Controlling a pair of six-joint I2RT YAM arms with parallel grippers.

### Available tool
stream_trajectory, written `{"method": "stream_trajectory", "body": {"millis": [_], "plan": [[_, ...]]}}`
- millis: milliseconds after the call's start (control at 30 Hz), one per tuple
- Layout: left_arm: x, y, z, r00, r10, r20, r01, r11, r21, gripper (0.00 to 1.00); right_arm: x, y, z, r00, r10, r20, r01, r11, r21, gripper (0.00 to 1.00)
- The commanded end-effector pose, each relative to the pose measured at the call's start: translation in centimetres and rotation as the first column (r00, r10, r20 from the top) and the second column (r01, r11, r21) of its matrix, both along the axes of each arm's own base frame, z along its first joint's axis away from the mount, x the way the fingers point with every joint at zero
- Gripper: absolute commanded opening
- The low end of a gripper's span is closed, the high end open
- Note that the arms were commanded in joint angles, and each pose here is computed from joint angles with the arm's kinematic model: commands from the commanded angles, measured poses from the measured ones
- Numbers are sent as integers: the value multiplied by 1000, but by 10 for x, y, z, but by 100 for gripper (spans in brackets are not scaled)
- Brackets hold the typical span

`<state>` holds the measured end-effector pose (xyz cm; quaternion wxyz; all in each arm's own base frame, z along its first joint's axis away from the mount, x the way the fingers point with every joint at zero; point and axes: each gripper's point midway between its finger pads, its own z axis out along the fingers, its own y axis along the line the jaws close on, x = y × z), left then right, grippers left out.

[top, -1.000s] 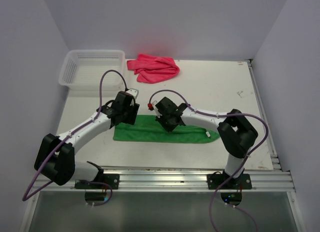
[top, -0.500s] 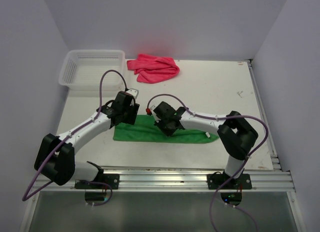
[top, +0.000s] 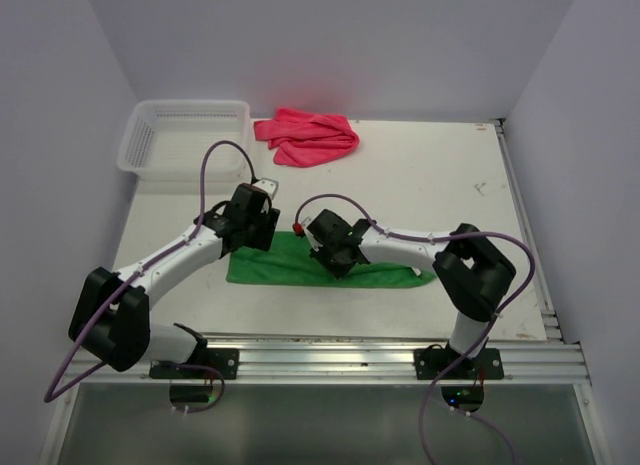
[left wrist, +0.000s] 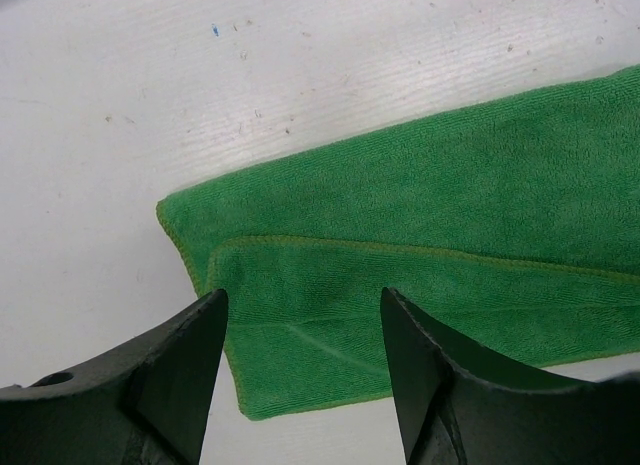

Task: Roll the towels
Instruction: Fold the towel

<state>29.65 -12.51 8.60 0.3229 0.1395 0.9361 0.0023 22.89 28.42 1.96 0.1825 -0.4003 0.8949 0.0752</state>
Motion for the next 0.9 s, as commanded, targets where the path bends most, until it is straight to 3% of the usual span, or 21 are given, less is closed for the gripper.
{"method": "stream_trajectory", "body": {"millis": [0, 233, 367, 400, 433, 500, 633, 767, 867], "plan": [[7, -3, 10, 1000, -9, 24, 9, 1000, 6, 67, -6, 1, 8, 1000, -7, 4, 7, 1000, 27, 4], [7, -2, 11, 1000, -1, 29, 1, 1000, 5, 67, -11, 7, 15, 1000, 11, -10, -10, 998, 66, 16], [12, -1, 31, 993, 29, 115, -25, 999, -36, 69, -19, 21, 35, 998, 49, -26, -44, 986, 160, 23], [13, 0, 36, 990, 41, 137, -35, 998, -47, 70, -22, 29, 46, 997, 67, -30, -60, 975, 213, 27], [13, 1, 45, 985, 49, 167, -38, 997, -68, 71, -23, 33, 51, 997, 76, -30, -67, 970, 236, 36], [13, 2, 46, 982, 51, 181, -35, 995, -90, 76, -22, 41, 64, 996, 83, -15, -75, 956, 283, 41], [14, 5, 39, 988, 83, 132, -68, 991, -114, 77, -13, 55, 79, 998, 68, 4, -65, 942, 329, 40], [21, 10, 54, 977, 144, 158, -114, 976, -187, 76, -2, 91, 94, 995, 95, 1, -87, 901, 426, 32], [24, 30, 77, 945, 242, 220, -193, 956, -221, 76, 8, 122, 98, 992, 123, -31, -94, 877, 472, 32]]}}
